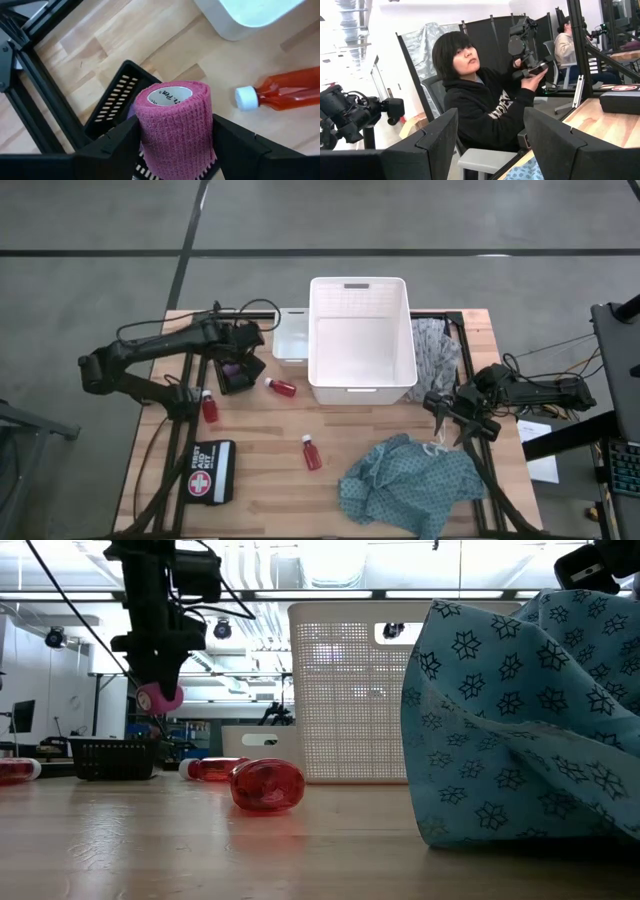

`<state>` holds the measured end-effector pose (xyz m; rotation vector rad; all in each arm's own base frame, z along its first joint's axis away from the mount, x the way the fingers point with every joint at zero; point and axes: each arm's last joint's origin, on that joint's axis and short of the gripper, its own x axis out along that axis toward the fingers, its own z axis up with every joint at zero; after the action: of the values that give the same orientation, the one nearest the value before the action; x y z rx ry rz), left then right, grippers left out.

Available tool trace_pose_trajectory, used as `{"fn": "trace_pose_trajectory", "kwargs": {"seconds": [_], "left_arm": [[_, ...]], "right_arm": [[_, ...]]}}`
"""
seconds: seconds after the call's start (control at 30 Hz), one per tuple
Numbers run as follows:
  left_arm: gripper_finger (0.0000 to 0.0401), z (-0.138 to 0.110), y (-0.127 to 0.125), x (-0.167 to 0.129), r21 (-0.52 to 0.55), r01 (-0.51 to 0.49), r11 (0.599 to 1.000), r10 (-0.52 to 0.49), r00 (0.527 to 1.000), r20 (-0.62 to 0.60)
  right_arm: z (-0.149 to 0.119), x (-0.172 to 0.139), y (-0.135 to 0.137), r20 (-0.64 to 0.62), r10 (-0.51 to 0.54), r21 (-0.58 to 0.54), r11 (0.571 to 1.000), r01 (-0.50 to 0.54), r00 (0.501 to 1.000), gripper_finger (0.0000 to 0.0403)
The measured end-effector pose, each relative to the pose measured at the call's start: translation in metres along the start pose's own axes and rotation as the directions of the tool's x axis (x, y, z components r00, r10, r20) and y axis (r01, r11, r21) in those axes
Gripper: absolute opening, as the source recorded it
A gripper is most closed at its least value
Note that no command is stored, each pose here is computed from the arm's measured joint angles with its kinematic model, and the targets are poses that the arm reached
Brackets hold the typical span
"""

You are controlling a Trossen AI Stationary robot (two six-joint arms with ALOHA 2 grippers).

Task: Pick & Place Medicine items
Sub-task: Put the pink bandage into the black bin

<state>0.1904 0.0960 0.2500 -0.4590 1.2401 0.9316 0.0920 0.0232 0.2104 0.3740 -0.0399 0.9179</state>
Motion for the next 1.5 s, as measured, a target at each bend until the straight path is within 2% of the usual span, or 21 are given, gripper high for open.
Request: {"fn": "trace_pose_trajectory", "kwargs": {"seconds": [0.27,0.43,0.57,0.77,0.9,1.3,1.4,1.5], "left_arm": [[0.0226,0.006,0.014,0.009,-0.008,-0.011,1.0,0.011,1.0,-0.001],[0.0226,0.006,0.025,0.023,-0.053,-0.022,0.998,0.021,1.0,-0.017],[0.0226,0.007,0.034,0.028,-0.023,0.015,1.0,-0.016,0.999,-0.047],[0.0226,0.01,0.044,0.031,-0.011,0.016,1.0,-0.016,0.999,-0.047],[0.0226,0.007,0.044,0.036,0.037,0.023,0.999,-0.02,0.997,-0.069],[0.0226,-0.009,0.04,0.045,0.049,0.159,0.986,-0.147,0.97,-0.196],[0.0226,-0.009,0.039,0.045,0.09,0.213,0.973,-0.191,0.959,-0.207],[0.0226,-0.012,0.039,0.044,0.107,0.221,0.969,-0.192,0.954,-0.231]], "right_arm": [[0.0,0.0,0.0,0.0,0.0,0.0,1.0,0.0,1.0,0.0224],[0.0,0.0,0.0,0.0,0.0,0.0,1.0,0.0,1.0,0.0224],[0.0,0.0,0.0,0.0,0.0,0.0,1.0,0.0,1.0,0.0224],[0.0,0.0,0.0,0.0,0.0,0.0,1.0,0.0,1.0,0.0224],[0.0,0.0,0.0,0.0,0.0,0.0,1.0,0.0,1.0,0.0224],[0.0,0.0,0.0,0.0,0.0,-0.001,1.0,0.0,1.0,0.0224],[0.0,0.0,0.0,0.0,0.0,0.0,1.0,0.0,1.0,0.0224],[0.0,0.0,0.0,0.0,0.0,0.0,1.0,0.0,1.0,0.0224]]}}
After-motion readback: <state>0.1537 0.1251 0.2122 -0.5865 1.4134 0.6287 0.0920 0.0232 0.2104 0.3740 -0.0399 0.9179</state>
